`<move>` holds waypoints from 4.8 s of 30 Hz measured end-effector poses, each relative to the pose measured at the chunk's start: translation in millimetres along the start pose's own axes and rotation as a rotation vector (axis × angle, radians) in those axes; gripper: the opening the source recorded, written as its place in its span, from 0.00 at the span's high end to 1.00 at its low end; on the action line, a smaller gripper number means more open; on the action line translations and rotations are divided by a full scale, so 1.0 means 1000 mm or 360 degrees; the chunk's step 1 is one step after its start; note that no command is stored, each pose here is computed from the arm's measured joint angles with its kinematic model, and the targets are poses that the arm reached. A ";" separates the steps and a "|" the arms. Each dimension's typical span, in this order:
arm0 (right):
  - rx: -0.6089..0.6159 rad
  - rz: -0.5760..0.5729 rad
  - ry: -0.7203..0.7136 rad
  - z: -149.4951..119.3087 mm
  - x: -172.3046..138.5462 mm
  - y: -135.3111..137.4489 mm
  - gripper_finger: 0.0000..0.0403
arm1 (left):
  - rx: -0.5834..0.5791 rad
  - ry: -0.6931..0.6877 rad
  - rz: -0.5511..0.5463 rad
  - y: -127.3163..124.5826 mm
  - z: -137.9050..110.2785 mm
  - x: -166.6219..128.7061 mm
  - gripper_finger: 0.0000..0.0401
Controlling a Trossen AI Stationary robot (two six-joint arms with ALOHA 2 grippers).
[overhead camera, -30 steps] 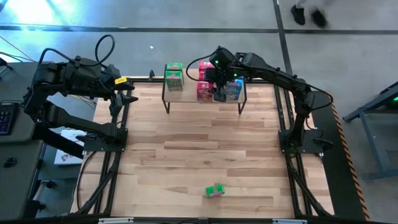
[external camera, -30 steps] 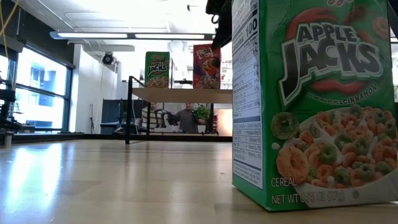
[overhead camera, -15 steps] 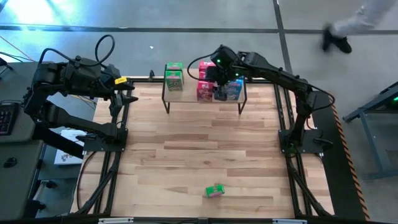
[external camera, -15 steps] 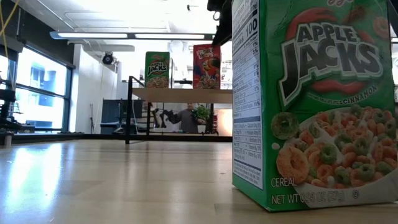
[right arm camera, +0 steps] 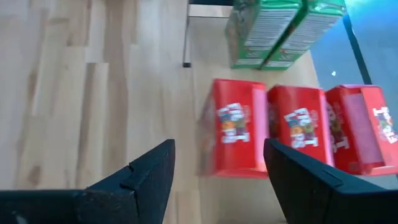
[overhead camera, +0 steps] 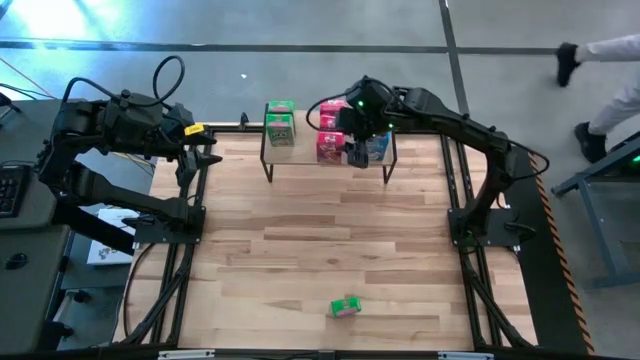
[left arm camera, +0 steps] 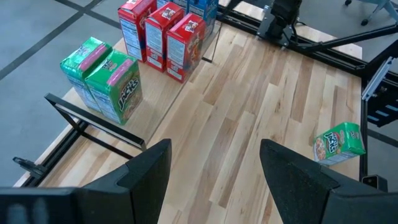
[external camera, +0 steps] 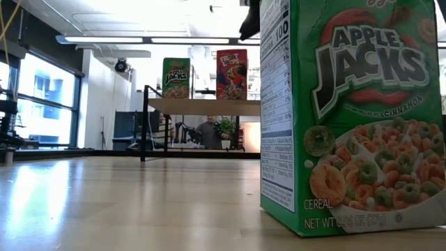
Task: Stack cereal on shelf
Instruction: Put the green cereal box on the shelf aligned with the other green cereal boxes
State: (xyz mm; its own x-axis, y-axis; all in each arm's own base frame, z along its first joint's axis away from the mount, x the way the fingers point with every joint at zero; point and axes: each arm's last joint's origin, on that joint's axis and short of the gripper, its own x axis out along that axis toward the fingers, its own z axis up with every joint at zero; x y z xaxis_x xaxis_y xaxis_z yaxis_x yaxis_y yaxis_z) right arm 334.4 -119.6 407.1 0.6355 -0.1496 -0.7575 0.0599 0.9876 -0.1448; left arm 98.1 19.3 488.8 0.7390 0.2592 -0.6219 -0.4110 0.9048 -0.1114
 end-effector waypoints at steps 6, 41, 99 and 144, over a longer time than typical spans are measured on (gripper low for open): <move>-0.0007 0.0054 0.0017 0.003 -0.010 0.026 0.41 | 0.0000 0.0000 0.0000 0.000 0.000 0.000 0.41; 0.0031 0.0333 0.0255 -0.010 -0.037 0.221 0.39 | 0.0000 -0.0006 -0.0002 0.000 0.000 0.000 0.41; 0.0111 0.0486 0.0263 -0.111 0.072 0.358 0.27 | 0.0000 -0.0005 -0.0001 0.000 0.000 0.000 0.41; 0.0411 0.0558 -0.0183 -0.027 0.085 0.289 0.66 | 0.0000 -0.0006 -0.0002 0.000 0.000 0.000 0.41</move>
State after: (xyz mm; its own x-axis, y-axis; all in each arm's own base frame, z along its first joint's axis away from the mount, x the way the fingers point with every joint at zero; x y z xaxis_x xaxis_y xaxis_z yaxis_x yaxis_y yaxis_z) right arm 384.7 152.0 283.8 0.7321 0.1882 -0.6546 0.0065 0.9591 0.2831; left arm 98.2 19.3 489.0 0.7414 0.2591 -0.6190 -0.4102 0.9050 -0.1124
